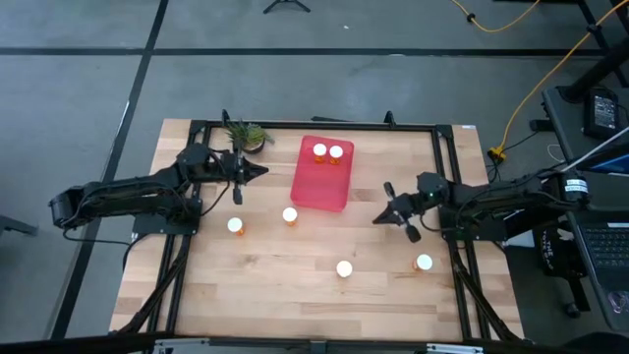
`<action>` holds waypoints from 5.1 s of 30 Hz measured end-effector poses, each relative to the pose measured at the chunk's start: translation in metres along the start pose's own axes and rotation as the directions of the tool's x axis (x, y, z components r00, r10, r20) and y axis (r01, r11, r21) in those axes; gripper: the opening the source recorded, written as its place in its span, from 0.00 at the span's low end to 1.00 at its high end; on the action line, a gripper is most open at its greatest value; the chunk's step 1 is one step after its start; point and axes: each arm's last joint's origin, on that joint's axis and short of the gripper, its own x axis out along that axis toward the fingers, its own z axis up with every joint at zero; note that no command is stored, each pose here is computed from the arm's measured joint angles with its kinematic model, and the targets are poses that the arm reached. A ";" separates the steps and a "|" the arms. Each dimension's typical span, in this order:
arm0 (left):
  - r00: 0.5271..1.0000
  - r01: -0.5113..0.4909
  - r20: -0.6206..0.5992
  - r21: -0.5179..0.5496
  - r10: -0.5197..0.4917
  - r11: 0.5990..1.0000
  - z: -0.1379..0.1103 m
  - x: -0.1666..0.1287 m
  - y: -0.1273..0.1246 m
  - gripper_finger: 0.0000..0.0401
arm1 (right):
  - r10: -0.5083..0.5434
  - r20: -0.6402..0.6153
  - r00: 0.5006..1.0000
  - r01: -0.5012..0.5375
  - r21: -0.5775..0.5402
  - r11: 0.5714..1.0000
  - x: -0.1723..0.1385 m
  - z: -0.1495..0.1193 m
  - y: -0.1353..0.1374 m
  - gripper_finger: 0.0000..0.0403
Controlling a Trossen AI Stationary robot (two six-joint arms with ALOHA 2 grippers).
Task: Pick and place pill bottles into a basket
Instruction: Put the orange pill bottle into the red bin
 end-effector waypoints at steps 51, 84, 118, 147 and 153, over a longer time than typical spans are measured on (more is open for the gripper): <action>0.998 -0.015 0.059 0.047 0.012 0.999 0.006 0.000 0.001 0.01 | 0.040 -0.032 0.999 -0.043 -0.088 0.995 0.016 -0.012 0.010 0.05; 0.999 -0.012 0.042 0.042 0.010 0.999 0.004 0.000 0.001 0.00 | 0.074 -0.147 0.986 -0.084 -0.065 0.994 0.053 -0.005 0.037 0.61; 0.999 -0.009 0.032 0.013 0.008 1.000 0.003 0.000 0.001 0.01 | 0.197 -0.190 0.962 -0.185 0.076 0.980 0.147 -0.024 0.066 0.61; 1.000 -0.007 0.015 0.007 0.007 1.000 0.002 0.000 0.000 0.02 | 0.207 -0.170 0.964 -0.202 0.044 0.978 0.159 -0.020 0.066 0.61; 1.000 -0.007 0.015 0.007 0.007 1.000 0.002 0.000 0.000 0.01 | 0.207 -0.169 0.964 -0.202 0.043 0.978 0.159 -0.020 0.066 0.61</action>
